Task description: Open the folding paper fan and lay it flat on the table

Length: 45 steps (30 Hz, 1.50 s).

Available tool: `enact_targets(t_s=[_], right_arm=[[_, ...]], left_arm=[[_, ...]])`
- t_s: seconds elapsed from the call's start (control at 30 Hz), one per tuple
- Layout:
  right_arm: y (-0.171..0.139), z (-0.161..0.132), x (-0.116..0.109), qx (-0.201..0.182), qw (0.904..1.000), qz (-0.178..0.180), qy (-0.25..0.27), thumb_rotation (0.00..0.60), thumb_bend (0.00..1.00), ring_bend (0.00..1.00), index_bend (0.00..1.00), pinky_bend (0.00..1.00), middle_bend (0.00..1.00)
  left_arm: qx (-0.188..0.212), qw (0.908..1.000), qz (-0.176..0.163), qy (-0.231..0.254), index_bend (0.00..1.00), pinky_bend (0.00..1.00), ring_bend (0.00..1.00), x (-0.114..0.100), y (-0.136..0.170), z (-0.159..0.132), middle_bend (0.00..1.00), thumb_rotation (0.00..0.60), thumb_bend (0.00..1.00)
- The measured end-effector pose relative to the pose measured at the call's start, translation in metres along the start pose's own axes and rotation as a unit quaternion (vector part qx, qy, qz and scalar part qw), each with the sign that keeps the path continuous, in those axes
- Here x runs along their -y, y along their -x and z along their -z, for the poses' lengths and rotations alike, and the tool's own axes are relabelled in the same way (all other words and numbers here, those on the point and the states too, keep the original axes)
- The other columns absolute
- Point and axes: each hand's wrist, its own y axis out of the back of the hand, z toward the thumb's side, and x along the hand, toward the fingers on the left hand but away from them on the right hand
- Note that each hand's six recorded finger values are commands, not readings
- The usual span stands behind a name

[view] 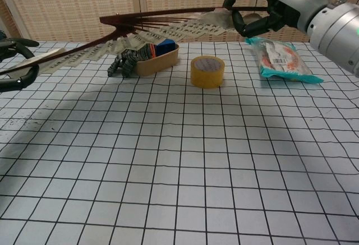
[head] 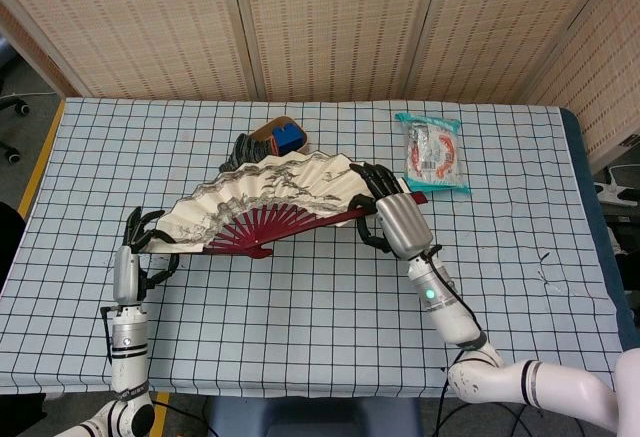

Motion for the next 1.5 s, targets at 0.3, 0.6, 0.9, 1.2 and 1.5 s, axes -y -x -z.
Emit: enact_targets(t_s=[0.3, 0.6, 0.9, 1.2, 1.5], right_arm=[[-0.023, 0.015, -0.005, 0.002, 0.9996, 0.003, -0.030, 0.600, 0.69, 0.00, 0.65, 0.00, 0.05], [-0.048, 0.037, 0.013, 0.018, 0.9974, -0.026, -0.066, 0.600, 0.69, 0.00, 0.54, 0.00, 0.05], [-0.072, 0.053, 0.038, 0.030, 0.9930, -0.076, -0.085, 0.600, 0.69, 0.00, 0.39, 0.00, 0.05], [-0.100, 0.071, 0.064, 0.039, 0.9829, -0.126, -0.128, 0.600, 0.65, 0.00, 0.11, 0.00, 0.00], [-0.111, 0.079, 0.077, 0.045, 0.9709, -0.180, -0.152, 0.600, 0.22, 0.00, 0.00, 0.00, 0.00]], left_arm=[[0.000, 1.0000, 0.002, -0.009, 0.55, 0.07, 0.01, -0.002, 0.000, 0.006, 0.19, 0.600, 0.44], [0.023, 0.9979, 0.043, -0.042, 0.39, 0.07, 0.01, 0.008, 0.016, 0.009, 0.17, 0.600, 0.44], [0.047, 0.9893, 0.090, -0.105, 0.33, 0.07, 0.00, 0.024, 0.040, 0.021, 0.15, 0.600, 0.45], [0.066, 0.9770, 0.146, -0.140, 0.10, 0.07, 0.00, 0.042, 0.071, 0.038, 0.09, 0.600, 0.45], [0.073, 0.9732, 0.183, -0.119, 0.00, 0.06, 0.00, 0.045, 0.079, 0.039, 0.00, 0.600, 0.44]])
